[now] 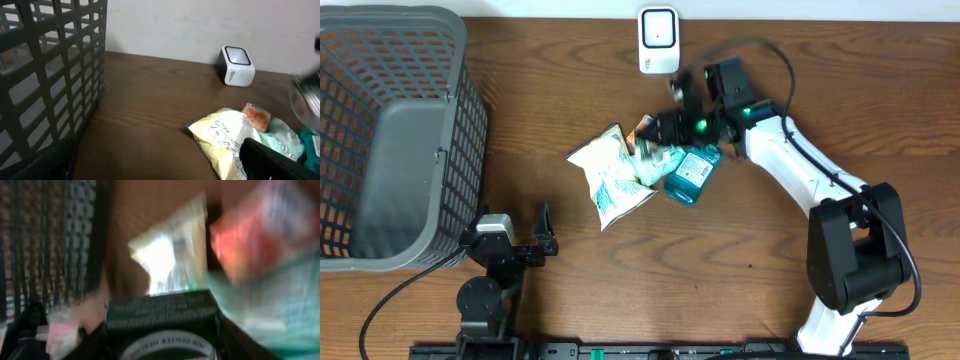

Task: Scan the item barcode
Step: 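Carry the green box to the white scanner and hold it there, then move the green box to the table's right edge and release it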

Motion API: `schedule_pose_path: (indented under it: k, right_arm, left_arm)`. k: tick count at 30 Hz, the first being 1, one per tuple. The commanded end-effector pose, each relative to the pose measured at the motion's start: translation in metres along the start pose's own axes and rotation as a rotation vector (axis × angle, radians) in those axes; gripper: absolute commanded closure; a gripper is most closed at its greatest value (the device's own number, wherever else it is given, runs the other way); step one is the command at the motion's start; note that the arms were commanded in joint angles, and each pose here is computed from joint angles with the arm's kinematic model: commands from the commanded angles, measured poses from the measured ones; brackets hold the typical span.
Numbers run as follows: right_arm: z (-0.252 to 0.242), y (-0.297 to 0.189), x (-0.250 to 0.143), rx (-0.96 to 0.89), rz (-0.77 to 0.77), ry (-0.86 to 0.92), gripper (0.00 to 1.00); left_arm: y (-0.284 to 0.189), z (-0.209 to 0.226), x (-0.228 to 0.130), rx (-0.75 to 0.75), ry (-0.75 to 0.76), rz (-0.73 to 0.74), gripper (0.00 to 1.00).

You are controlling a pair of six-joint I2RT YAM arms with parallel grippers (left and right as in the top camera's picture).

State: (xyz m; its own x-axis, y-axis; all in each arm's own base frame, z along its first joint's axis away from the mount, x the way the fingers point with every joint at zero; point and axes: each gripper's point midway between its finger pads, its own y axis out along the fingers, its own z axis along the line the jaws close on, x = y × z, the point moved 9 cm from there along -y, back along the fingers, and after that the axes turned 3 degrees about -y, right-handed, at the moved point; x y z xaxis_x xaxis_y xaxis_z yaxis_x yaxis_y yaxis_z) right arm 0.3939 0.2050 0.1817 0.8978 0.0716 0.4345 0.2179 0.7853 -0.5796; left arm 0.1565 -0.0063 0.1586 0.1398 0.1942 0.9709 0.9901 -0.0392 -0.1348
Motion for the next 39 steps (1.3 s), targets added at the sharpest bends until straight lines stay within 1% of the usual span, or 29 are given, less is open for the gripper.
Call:
schedule_pose_path:
  k: [1, 2, 3, 4, 5, 7, 8, 9, 12, 13, 15, 18, 21, 22, 26, 35, 37, 39]
  right_arm:
    - [-0.004, -0.003, 0.029, -0.144, -0.183, -0.083, 0.63]
    - [-0.005, -0.006, 0.044, -0.24, -0.302, -0.126, 0.57]
    - [-0.006, -0.007, 0.048, -0.271, -0.337, -0.135, 0.57]
    - [-0.007, -0.011, 0.058, -0.348, -0.419, -0.16, 0.6]
    - [-0.007, -0.012, 0.063, -0.391, -0.465, -0.182, 0.61]
    - [-0.008, -0.016, 0.076, -0.489, -0.58, -0.248, 0.62]
    - [-0.009, -0.015, 0.086, -0.523, -0.667, -0.296, 0.65]
    - [-0.01, -0.012, 0.09, -0.523, -0.703, -0.32, 0.67]
    - [-0.014, -0.004, 0.1, -0.492, -0.805, -0.379, 0.64]
    - [-0.018, 0.001, 0.105, -0.478, -0.871, -0.395, 0.64]
    - [-0.028, 0.01, 0.11, -0.471, -0.955, -0.41, 0.65]
    - [-0.038, 0.023, 0.119, -0.479, -0.981, -0.407, 0.65]
    - [-0.043, 0.037, 0.137, -0.472, -1.006, -0.414, 0.64]
    - [-0.045, 0.042, 0.145, -0.475, -1.008, -0.412, 0.62]
    - [-0.052, 0.054, 0.16, -0.501, -0.99, -0.397, 0.63]
    - [-0.059, 0.063, 0.161, -0.507, -0.975, -0.391, 0.63]
    - [-0.059, 0.063, 0.161, -0.502, -0.976, -0.381, 0.6]
    - [-0.056, 0.06, 0.162, -0.504, -0.968, -0.376, 0.6]
  left_arm:
    - [0.001, 0.002, -0.012, 0.009, -0.005, 0.048, 0.02]
    - [0.001, 0.002, -0.012, 0.009, -0.005, 0.048, 0.02]
    - [0.001, 0.002, -0.012, 0.009, -0.005, 0.048, 0.02]
    - [0.001, 0.002, -0.012, 0.009, -0.005, 0.048, 0.02]
    - [0.001, 0.002, -0.012, 0.009, -0.005, 0.048, 0.02]
    - [0.001, 0.002, -0.012, 0.009, -0.005, 0.048, 0.02]
    - [0.001, 0.002, -0.012, 0.009, -0.005, 0.048, 0.02]
    - [0.001, 0.002, -0.012, 0.009, -0.005, 0.048, 0.02]
    - [0.001, 0.002, -0.012, 0.009, -0.005, 0.048, 0.02]
    - [0.001, 0.002, -0.012, 0.009, -0.005, 0.048, 0.02]
    - [0.001, 0.002, -0.012, 0.009, -0.005, 0.048, 0.02]
    - [0.001, 0.002, -0.012, 0.009, -0.005, 0.048, 0.02]
    - [0.001, 0.002, -0.012, 0.009, -0.005, 0.048, 0.02]
    - [0.001, 0.002, -0.012, 0.009, -0.005, 0.048, 0.02]
    - [0.001, 0.002, -0.012, 0.009, -0.005, 0.048, 0.02]
    - [0.001, 0.002, -0.012, 0.009, -0.005, 0.048, 0.02]
    - [0.001, 0.002, -0.012, 0.009, -0.005, 0.048, 0.02]
    - [0.001, 0.002, -0.012, 0.009, -0.005, 0.048, 0.02]
